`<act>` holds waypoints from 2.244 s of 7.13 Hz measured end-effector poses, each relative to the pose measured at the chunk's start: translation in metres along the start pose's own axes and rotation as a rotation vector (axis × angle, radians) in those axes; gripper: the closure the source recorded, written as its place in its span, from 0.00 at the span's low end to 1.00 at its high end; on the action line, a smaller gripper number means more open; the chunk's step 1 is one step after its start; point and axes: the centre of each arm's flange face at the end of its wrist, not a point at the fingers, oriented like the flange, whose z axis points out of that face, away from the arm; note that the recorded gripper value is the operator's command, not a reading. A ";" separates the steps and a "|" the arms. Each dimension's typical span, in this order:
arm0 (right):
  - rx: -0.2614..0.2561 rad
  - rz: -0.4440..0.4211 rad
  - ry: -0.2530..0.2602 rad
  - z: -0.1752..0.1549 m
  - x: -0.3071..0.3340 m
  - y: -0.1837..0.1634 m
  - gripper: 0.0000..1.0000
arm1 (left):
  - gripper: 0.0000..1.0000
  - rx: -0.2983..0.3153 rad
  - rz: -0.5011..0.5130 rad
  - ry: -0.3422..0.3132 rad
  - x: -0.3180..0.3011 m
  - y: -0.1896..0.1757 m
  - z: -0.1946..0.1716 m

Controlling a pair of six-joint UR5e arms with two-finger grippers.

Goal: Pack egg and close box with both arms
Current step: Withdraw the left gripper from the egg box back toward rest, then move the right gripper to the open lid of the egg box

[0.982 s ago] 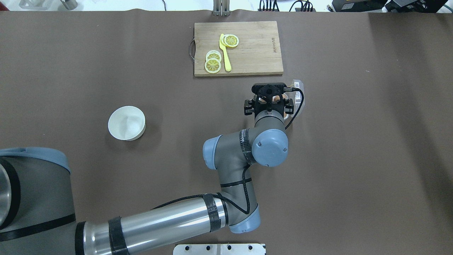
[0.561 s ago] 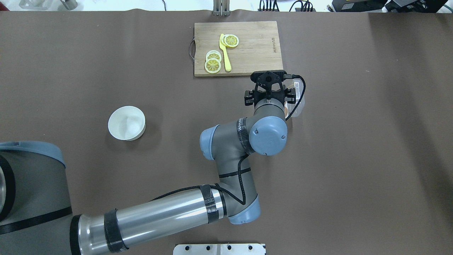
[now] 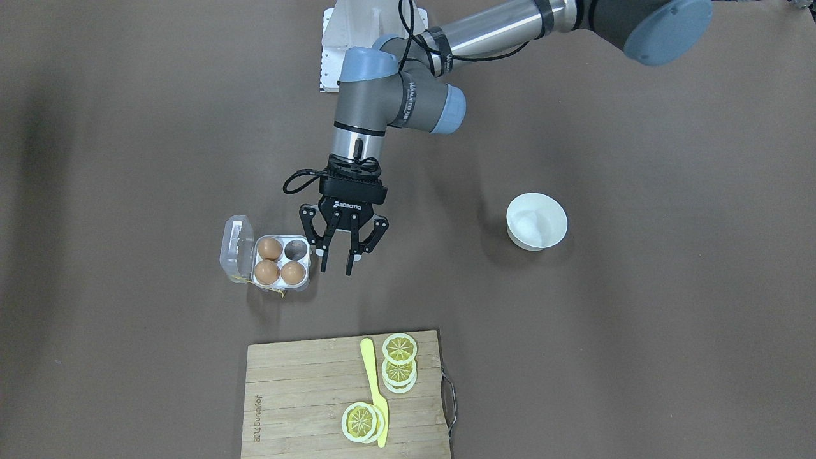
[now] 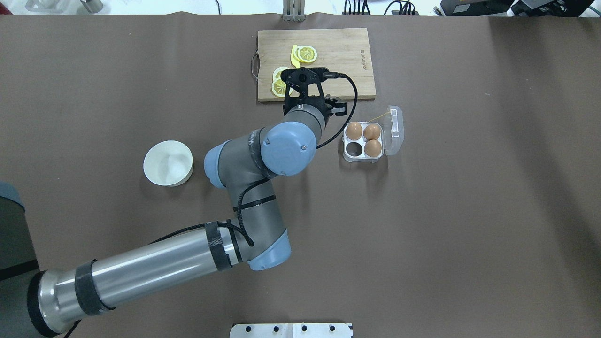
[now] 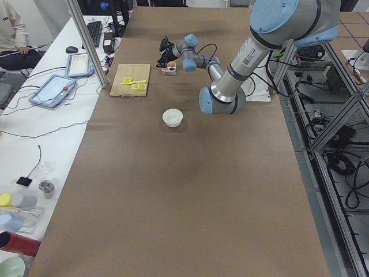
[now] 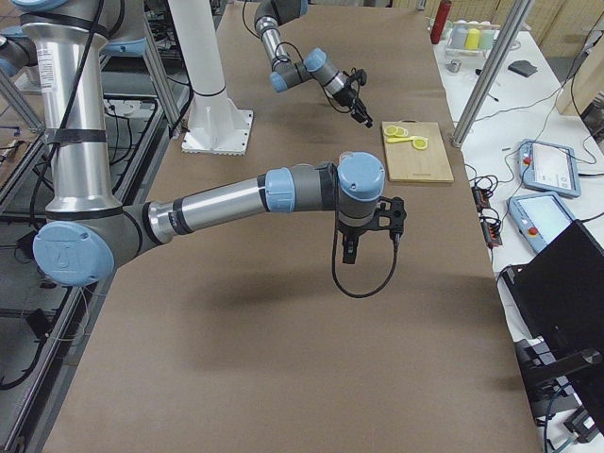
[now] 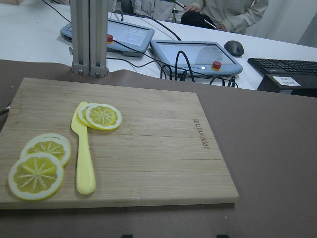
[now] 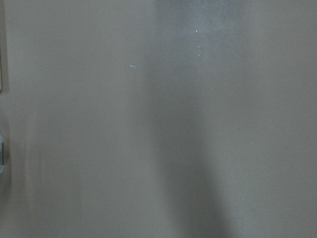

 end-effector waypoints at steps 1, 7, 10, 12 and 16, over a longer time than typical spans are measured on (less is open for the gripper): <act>-0.003 0.006 -0.002 0.003 -0.018 -0.005 0.00 | 1.00 -0.041 0.010 -0.002 -0.026 -0.033 -0.018; -0.036 -0.084 0.005 0.085 -0.197 -0.036 0.22 | 0.02 -0.247 -0.019 -0.162 -0.217 -0.211 -0.139; 0.055 -0.075 0.010 0.168 -0.254 -0.007 1.00 | 0.02 -0.310 -0.031 -0.164 -0.298 -0.262 -0.166; 0.084 -0.093 0.041 0.214 -0.270 0.010 1.00 | 0.02 -0.308 -0.032 -0.170 -0.312 -0.273 -0.172; 0.084 -0.095 0.022 0.256 -0.298 0.001 1.00 | 0.02 -0.308 -0.042 -0.163 -0.318 -0.281 -0.179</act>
